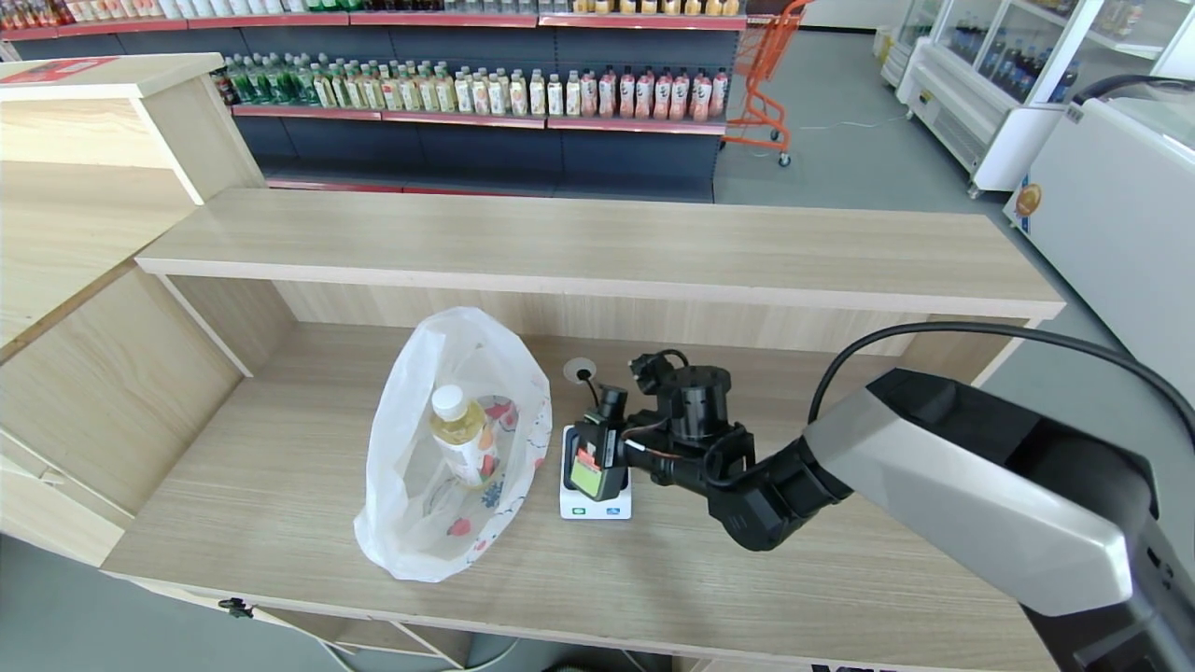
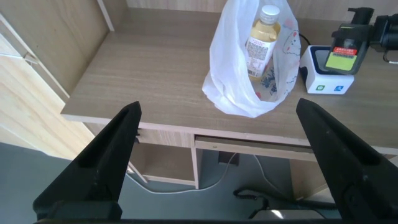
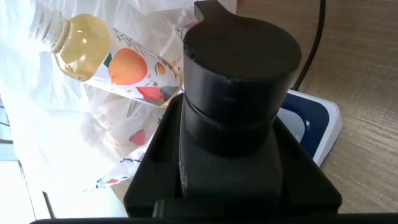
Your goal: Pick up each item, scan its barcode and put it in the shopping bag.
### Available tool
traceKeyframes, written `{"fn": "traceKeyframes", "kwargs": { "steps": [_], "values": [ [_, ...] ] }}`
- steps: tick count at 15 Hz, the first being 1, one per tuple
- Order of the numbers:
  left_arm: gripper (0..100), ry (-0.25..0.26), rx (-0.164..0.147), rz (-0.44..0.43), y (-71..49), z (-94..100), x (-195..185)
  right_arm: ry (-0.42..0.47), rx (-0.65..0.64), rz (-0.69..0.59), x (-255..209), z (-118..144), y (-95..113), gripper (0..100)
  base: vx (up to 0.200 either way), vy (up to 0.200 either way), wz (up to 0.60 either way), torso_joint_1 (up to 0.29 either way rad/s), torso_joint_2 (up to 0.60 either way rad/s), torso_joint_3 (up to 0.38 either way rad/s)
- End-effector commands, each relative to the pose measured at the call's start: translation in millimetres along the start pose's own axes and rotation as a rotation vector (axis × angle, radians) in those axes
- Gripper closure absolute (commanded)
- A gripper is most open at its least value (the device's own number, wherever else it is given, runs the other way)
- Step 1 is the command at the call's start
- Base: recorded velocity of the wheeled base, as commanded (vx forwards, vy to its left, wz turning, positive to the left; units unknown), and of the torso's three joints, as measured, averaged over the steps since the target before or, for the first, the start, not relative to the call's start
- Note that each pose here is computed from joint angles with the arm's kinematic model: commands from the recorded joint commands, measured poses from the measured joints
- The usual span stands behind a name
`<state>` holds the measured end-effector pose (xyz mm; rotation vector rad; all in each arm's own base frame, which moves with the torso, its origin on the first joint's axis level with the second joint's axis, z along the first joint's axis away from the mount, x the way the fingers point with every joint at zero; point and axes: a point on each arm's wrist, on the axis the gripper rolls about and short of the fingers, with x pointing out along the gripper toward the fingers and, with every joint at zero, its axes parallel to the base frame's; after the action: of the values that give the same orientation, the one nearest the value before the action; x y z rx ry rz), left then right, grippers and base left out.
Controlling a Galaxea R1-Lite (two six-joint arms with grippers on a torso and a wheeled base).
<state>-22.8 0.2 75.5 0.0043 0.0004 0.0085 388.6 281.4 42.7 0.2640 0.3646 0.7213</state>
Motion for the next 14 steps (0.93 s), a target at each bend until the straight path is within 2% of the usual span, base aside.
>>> {"fn": "traceKeyframes", "kwargs": {
  "steps": [1, 4, 7, 9, 11, 12, 14],
  "values": [
    [0, 0.001, 0.0, 0.001, 0.0, 0.0, 0.1, -0.022, 0.001, 0.006, -3.9, 10.8, 2.2, 100, 0.0, 0.0, 0.0, 0.0, 0.0, 0.0],
    [0, 0.001, 0.0, -0.001, 0.0, 0.0, 0.1, -0.06, 0.032, 0.004, -33.3, 39.0, 9.6, 100, 0.0, 0.0, 0.0, 0.0, 0.0, 0.0],
    [0, 0.001, 0.0, 0.001, 0.0, 0.0, 0.1, -0.065, 0.073, -0.043, -104.5, 59.3, 9.0, 100, 0.0, 0.0, 0.0, 0.0, 0.0, 0.0],
    [0, 0.0, 0.0, -0.001, 0.0, 0.0, 0.0, -0.127, 0.071, -0.068, -143.0, 74.2, 4.4, 100, 0.0, 0.0, 0.0, 0.0, 0.0, 0.0],
    [0, 0.001, 0.0, 0.001, 0.0, 0.0, 0.1, -0.188, 0.058, -0.063, -170.6, 86.1, 9.4, 100, 0.0, 0.0, 0.0, 0.0, 0.0, 0.0],
    [0, 0.001, 0.0, 0.001, 0.0, 0.0, 0.1, -0.225, 0.018, -0.046, -201.0, 94.4, 21.9, 100, 0.0, 0.0, 0.0, 0.0, 0.0, 0.0],
    [0, 0.001, 0.0, -0.001, 0.0, 0.0, 0.1, -0.24, -0.098, -0.03, -228.0, 94.3, 32.0, 100, 0.0, 0.0, 0.0, 0.0, 0.0, 0.0]
  ]
}}
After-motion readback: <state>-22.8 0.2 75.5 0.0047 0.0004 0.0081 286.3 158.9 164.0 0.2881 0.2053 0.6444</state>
